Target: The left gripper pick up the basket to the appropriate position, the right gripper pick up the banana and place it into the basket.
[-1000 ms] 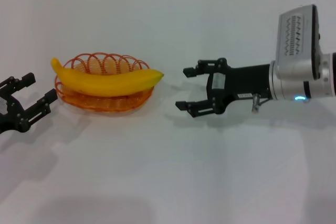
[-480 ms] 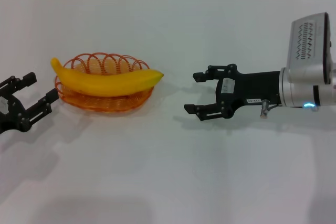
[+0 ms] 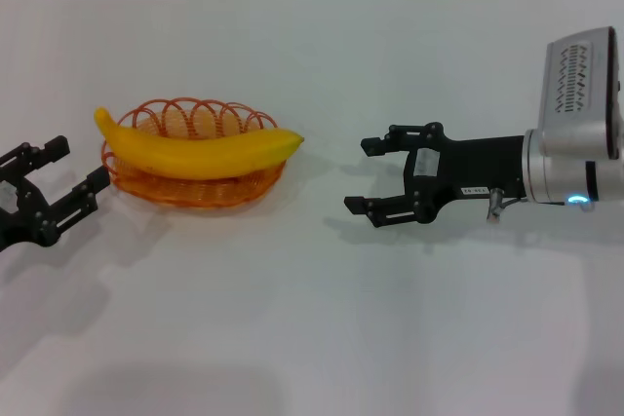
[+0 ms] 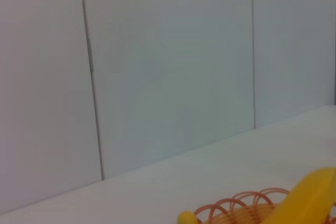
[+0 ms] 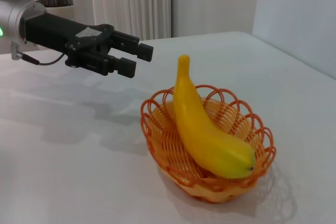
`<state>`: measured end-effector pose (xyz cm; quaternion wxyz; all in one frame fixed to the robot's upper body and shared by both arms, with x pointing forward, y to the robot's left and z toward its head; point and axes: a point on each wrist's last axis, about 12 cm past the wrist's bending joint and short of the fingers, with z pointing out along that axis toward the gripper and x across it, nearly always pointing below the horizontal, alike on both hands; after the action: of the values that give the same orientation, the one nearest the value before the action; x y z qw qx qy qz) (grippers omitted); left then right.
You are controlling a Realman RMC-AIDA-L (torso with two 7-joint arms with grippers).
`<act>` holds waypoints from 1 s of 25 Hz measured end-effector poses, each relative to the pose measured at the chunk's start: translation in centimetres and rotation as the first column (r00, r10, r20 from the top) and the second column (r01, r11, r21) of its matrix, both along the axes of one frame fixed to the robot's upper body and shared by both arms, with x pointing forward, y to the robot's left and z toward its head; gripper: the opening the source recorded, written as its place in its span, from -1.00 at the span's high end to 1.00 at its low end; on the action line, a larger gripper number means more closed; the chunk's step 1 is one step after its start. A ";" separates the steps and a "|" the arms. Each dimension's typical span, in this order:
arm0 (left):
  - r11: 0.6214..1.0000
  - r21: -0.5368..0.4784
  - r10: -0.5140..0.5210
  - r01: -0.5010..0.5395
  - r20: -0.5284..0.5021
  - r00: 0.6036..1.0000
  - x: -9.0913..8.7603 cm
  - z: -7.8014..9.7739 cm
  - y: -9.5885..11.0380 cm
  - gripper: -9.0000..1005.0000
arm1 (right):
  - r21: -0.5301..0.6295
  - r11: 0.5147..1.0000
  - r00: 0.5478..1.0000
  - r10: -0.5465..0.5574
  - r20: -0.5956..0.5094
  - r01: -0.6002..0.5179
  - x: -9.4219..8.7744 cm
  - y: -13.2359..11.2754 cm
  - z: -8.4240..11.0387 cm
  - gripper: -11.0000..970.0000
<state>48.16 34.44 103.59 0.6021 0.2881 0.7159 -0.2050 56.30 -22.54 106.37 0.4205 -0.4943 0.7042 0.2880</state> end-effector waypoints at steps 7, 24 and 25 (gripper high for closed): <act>1.000 0.009 -0.001 0.001 -0.015 1.000 -0.2 -0.4 -0.1 -0.29 | 0.000 1.000 1.000 -0.002 -0.002 0.002 -0.1 0.0 -0.1 -0.72; 0.999 0.037 0.041 -0.038 -0.084 0.996 -1.0 -1.8 0.4 -0.29 | -0.002 1.000 1.000 -0.015 -0.005 0.015 -0.3 -0.4 -0.3 -0.72; 0.999 0.036 0.041 -0.038 -0.085 0.996 -1.0 -1.8 0.4 -0.29 | -0.002 1.000 1.000 -0.015 -0.005 0.015 -0.3 -0.4 -0.3 -0.72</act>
<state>47.12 34.80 101.80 0.5698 0.2749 0.7501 -0.1928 56.00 -22.92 106.05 0.4202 -0.4886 0.7094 0.2854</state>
